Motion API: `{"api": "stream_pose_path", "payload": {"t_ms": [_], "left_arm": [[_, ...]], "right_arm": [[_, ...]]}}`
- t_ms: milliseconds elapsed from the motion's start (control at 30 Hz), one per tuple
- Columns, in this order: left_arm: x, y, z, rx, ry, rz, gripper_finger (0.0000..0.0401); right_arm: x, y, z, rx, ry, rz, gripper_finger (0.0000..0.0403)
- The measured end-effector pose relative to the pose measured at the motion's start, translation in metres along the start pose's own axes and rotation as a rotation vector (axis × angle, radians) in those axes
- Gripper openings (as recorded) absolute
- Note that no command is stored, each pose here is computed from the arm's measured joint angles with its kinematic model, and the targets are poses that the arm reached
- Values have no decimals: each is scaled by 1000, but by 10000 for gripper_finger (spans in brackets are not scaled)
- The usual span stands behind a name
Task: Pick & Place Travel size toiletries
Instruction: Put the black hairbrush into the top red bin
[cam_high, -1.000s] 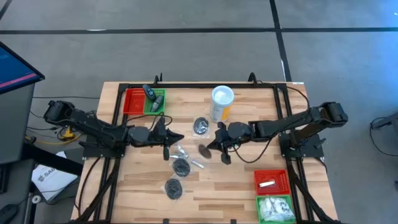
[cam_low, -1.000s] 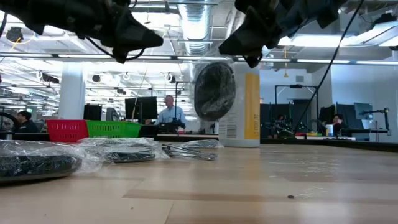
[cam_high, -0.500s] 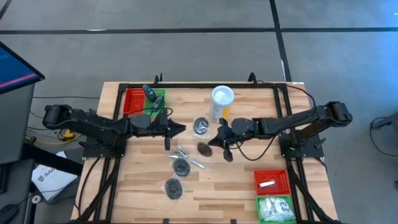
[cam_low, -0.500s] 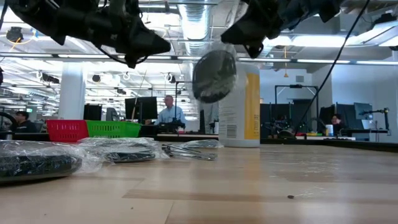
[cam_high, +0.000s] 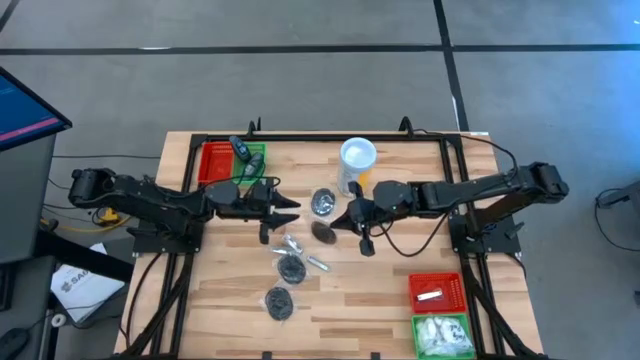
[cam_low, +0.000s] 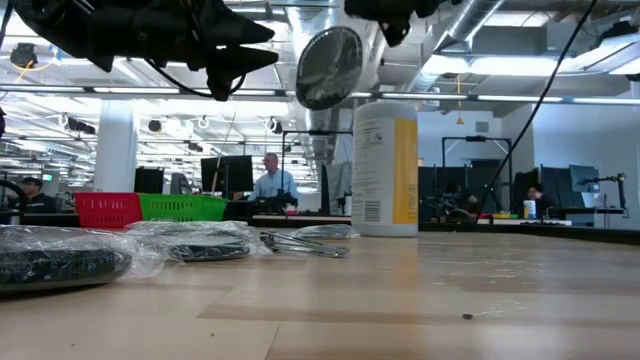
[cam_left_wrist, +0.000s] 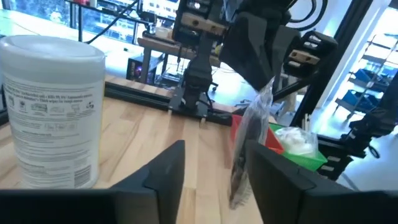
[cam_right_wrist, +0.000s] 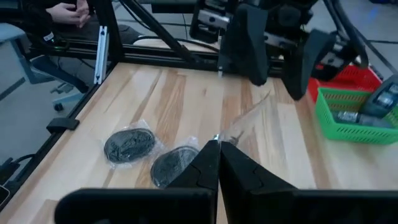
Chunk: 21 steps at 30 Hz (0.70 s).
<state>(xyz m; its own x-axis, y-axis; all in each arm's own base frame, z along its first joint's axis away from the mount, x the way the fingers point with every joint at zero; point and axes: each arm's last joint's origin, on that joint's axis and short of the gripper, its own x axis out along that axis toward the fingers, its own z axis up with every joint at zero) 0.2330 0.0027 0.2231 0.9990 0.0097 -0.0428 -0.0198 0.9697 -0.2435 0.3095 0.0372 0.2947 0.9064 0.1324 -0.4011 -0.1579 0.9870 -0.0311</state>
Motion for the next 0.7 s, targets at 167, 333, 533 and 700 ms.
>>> {"api": "stream_pose_path", "payload": {"t_ms": [167,333,533,700], "left_arm": [[0,-1,2,-6,-15,-28,193],[0,-2,5,-5,-51,-44,212],[-1,-3,9,-4,-86,-53,219],[1,-3,8,-22,-93,-61,214]], "right_arm": [[-4,0,12,-24,-8,0,0],[-7,-1,22,-63,-22,-2,0],[-10,-2,34,-103,-48,-6,0],[-12,-2,42,-127,-71,-10,0]]}}
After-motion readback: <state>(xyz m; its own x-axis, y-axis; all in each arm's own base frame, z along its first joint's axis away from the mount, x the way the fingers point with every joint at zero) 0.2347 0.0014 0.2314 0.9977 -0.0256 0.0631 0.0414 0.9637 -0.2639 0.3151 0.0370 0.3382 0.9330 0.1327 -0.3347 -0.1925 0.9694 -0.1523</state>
